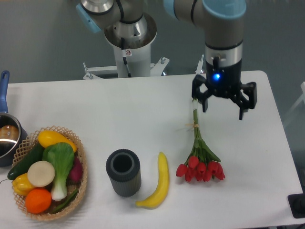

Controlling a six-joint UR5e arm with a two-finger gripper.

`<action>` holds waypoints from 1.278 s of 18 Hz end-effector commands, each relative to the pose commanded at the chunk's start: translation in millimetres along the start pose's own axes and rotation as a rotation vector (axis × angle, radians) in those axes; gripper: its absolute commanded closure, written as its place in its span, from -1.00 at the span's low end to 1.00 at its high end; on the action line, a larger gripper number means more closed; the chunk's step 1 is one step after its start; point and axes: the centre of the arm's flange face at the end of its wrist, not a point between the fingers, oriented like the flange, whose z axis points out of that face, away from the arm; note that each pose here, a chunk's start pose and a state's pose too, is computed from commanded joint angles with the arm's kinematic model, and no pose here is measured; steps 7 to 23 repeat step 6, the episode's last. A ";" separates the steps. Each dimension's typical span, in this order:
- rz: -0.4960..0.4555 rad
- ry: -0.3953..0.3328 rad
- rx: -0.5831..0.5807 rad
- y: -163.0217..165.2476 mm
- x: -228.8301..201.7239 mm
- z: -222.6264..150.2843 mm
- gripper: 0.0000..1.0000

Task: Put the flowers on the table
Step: 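Open the gripper to release the tulips and lift away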

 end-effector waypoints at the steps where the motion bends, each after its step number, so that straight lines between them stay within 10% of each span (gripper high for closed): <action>1: 0.050 0.004 0.001 -0.7 2.8 -3.8 -1.00; 23: 0.087 0.006 0.025 1.2 3.3 -3.8 -1.00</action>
